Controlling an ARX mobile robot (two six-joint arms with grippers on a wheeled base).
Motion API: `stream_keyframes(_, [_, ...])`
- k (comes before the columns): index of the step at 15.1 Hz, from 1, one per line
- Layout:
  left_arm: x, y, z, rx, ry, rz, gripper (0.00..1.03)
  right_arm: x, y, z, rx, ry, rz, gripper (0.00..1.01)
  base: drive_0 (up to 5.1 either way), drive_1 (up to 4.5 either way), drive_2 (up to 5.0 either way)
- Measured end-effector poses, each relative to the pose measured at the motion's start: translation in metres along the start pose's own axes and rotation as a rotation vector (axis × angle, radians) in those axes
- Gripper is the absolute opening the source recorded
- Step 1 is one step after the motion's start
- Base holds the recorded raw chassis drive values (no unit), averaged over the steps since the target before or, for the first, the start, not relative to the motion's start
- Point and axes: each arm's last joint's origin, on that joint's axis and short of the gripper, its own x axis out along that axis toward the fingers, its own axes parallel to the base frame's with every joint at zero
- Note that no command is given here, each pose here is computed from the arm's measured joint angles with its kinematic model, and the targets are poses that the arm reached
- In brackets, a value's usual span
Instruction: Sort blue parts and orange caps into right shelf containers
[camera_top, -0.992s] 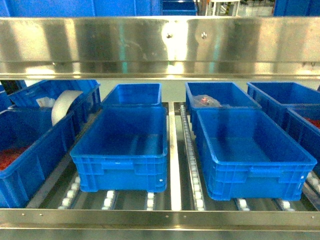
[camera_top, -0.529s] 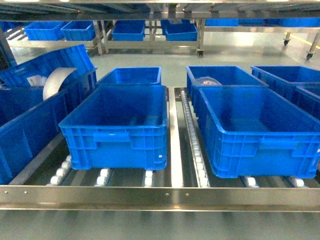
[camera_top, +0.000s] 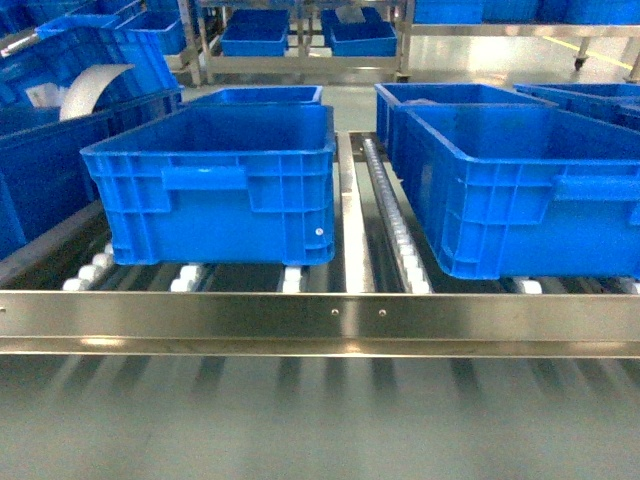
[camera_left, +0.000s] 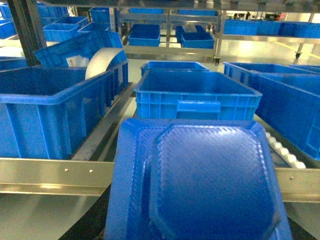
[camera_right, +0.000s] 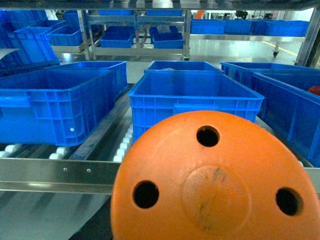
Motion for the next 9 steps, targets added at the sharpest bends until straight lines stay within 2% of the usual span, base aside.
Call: stream_keyframes(9, [0.0,0.0,0.0,0.0,0.0,0.0,0.43,0.0,0.0,-0.0001,0.0,0.001,0.0,0.46,0.0,0.0,0.0])
